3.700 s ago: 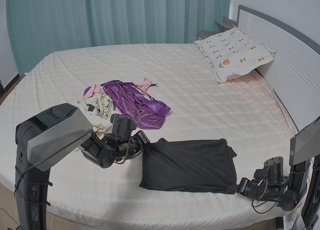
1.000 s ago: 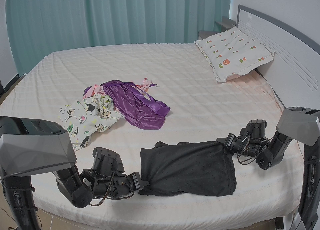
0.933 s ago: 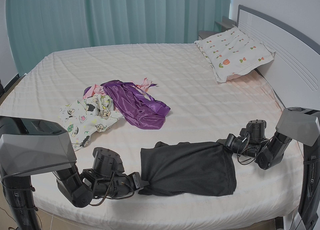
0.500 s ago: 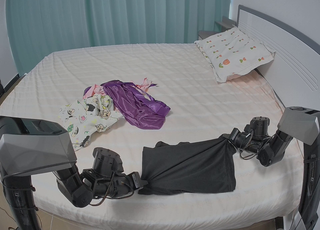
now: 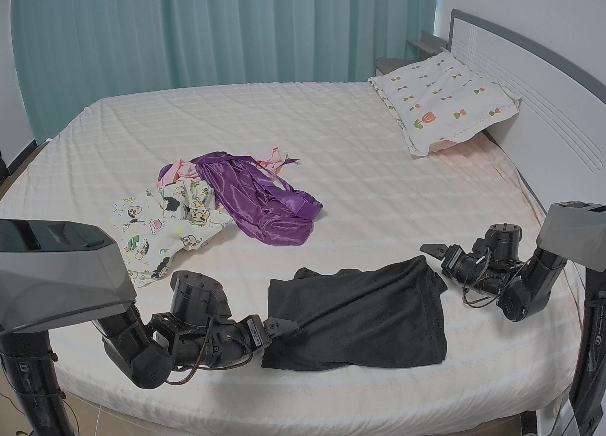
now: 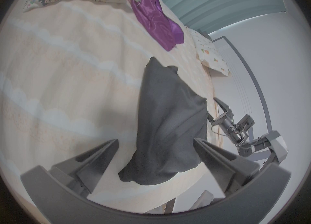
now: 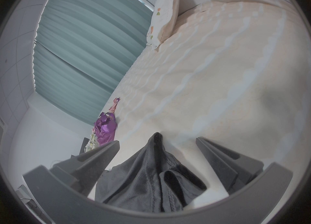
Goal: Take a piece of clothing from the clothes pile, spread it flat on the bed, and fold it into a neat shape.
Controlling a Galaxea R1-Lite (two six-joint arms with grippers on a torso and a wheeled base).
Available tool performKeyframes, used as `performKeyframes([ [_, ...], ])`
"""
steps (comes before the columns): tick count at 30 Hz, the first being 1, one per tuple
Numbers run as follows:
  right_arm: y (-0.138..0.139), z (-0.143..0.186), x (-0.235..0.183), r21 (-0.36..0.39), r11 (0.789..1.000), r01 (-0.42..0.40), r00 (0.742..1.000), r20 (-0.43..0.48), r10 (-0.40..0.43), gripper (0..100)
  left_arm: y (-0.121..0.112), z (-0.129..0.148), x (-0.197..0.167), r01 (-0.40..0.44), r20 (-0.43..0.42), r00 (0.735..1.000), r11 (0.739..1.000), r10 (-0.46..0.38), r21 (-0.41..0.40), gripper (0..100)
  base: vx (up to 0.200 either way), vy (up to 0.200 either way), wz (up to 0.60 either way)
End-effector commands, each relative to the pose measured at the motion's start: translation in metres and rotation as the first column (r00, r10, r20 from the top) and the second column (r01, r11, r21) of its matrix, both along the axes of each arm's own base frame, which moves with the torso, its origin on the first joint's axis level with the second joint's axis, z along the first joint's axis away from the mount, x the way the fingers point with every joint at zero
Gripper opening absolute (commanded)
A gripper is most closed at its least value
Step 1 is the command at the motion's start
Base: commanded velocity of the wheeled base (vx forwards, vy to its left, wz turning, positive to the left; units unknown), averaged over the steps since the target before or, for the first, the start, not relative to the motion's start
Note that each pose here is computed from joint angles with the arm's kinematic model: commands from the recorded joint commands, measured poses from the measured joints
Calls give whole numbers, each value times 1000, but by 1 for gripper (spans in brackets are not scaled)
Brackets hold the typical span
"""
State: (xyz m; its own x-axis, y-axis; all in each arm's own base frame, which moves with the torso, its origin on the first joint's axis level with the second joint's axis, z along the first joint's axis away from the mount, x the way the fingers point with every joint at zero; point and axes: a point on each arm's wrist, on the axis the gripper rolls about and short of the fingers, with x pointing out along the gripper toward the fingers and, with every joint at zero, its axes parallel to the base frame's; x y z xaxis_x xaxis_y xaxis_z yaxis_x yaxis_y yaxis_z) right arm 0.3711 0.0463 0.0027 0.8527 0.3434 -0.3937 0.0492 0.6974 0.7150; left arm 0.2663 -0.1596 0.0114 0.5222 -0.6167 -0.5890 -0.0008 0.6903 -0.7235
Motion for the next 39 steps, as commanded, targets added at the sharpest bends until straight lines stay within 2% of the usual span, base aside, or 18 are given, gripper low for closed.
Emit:
performKeyframes([
  [1,-18,23,-35,4,999,43,999,-5,-43,100,4,25,15,-33,94,995,998,37,-49,100,0,0,0],
  [4,-21,25,-59,1,999,48,998,-36,-48,100,1,27,27,-41,120,992,997,48,-59,100,0,0,0],
  [8,-20,26,-91,7,998,63,994,-87,-62,100,-7,11,39,-38,106,993,998,43,-42,100,0,0,0],
  [13,-16,24,-111,31,993,111,986,-131,-106,100,-14,-3,48,-38,95,995,999,41,-32,100,0,0,0],
  [18,-15,17,-111,30,993,110,983,-148,-104,100,-21,-8,49,-20,92,996,999,23,-29,100,0,0,0],
  [27,-14,16,-112,31,994,107,983,-154,-101,100,-19,-13,48,-18,85,996,1000,19,-7,100,0,0,0],
  [32,-14,15,-115,28,994,106,981,-164,-100,100,-19,-11,47,-49,101,994,999,48,12,100,0,0,0],
  [39,-14,15,-115,27,994,105,982,-163,-99,100,-14,-8,40,-56,77,996,998,53,33,100,0,0,0],
])
